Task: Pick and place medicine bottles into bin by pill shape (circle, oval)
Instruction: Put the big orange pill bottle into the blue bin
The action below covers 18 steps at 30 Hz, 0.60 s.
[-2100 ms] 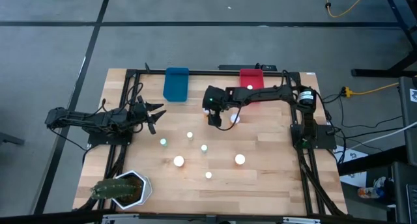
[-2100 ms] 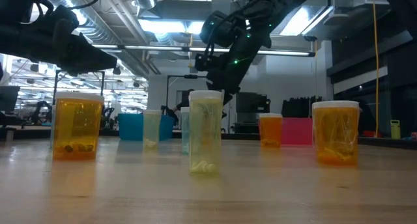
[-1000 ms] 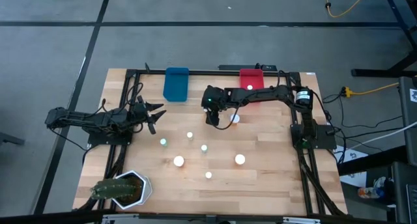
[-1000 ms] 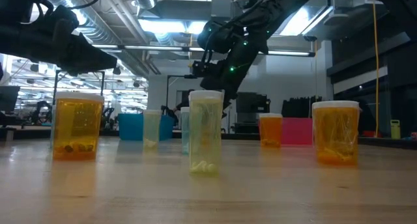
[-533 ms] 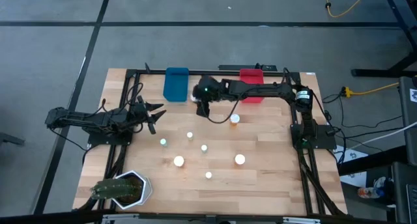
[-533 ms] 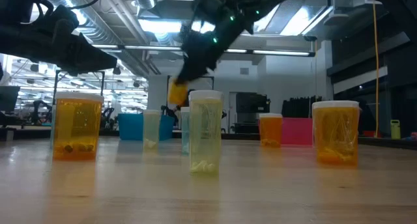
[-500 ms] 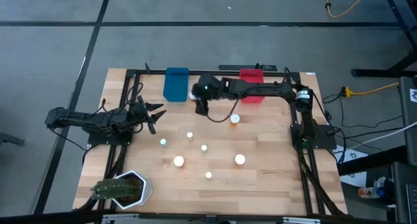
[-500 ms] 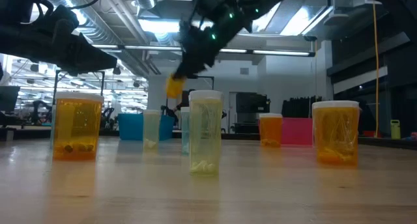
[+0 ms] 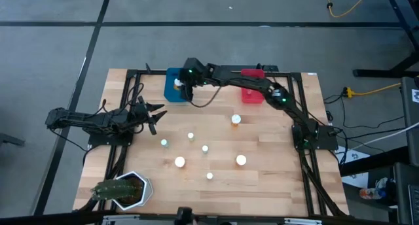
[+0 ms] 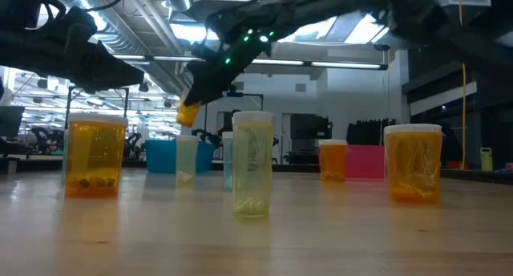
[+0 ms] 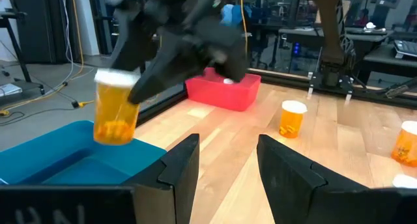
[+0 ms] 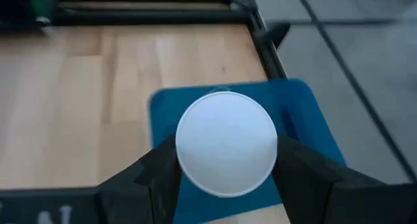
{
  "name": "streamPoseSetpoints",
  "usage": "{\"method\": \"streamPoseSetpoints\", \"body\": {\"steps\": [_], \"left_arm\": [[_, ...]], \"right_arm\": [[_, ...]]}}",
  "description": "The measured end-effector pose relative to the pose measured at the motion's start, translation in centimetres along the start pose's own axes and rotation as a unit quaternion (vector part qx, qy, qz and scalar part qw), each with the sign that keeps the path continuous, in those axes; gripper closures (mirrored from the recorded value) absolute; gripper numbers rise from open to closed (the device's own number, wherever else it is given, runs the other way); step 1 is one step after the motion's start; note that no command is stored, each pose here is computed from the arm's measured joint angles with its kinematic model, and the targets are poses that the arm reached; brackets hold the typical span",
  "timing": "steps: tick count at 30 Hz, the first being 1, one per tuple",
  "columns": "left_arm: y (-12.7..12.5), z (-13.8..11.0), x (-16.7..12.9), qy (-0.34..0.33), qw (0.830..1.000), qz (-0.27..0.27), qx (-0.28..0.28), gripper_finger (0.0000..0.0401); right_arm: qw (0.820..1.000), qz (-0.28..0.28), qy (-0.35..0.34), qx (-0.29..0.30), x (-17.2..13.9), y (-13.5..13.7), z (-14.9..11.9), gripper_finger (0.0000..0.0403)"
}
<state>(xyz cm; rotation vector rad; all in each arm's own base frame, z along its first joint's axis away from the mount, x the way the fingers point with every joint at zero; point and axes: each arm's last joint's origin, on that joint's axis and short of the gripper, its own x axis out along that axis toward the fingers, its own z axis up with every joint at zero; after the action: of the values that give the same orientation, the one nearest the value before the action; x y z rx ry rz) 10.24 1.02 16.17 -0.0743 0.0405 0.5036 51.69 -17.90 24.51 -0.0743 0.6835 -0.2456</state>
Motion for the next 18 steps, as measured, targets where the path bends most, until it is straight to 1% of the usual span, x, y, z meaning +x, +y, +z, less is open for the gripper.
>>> {"method": "streamPoseSetpoints", "body": {"steps": [3, 5, 8, 10, 18], "left_arm": [[0.0, 0.0, 0.0, 0.0, 1.0, 0.0, 0.0, 0.0254], [0.0, 0.0, 0.0, 0.0, 1.0, 0.0, 0.0, 0.0254], [0.0, 0.0, 0.0, 0.0, 1.0, 0.0, 0.0, 0.0254], [0.0, 0.0, 0.0, 0.0, 1.0, 0.0, 0.0, 0.0254], [0.0, 0.0, 0.0, 0.0, 1.0, 0.0, 0.0, 0.0254]], "right_arm": [[1.0, 0.007, 0.007, 0.025, 1.6, -0.7, -1.0, 0.0197], [0.998, 0.027, 0.023, 0.051, 2.2, -1.0, -2.0, 0.0197], [0.995, 0.034, 0.037, 0.086, 2.5, -1.5, -2.6, 0.0196], [0.994, 0.033, 0.034, 0.097, 2.5, -1.6, -2.6, 0.019], [0.994, 0.034, 0.04, 0.096, 2.3, -1.6, -2.5, 0.0148]]}}
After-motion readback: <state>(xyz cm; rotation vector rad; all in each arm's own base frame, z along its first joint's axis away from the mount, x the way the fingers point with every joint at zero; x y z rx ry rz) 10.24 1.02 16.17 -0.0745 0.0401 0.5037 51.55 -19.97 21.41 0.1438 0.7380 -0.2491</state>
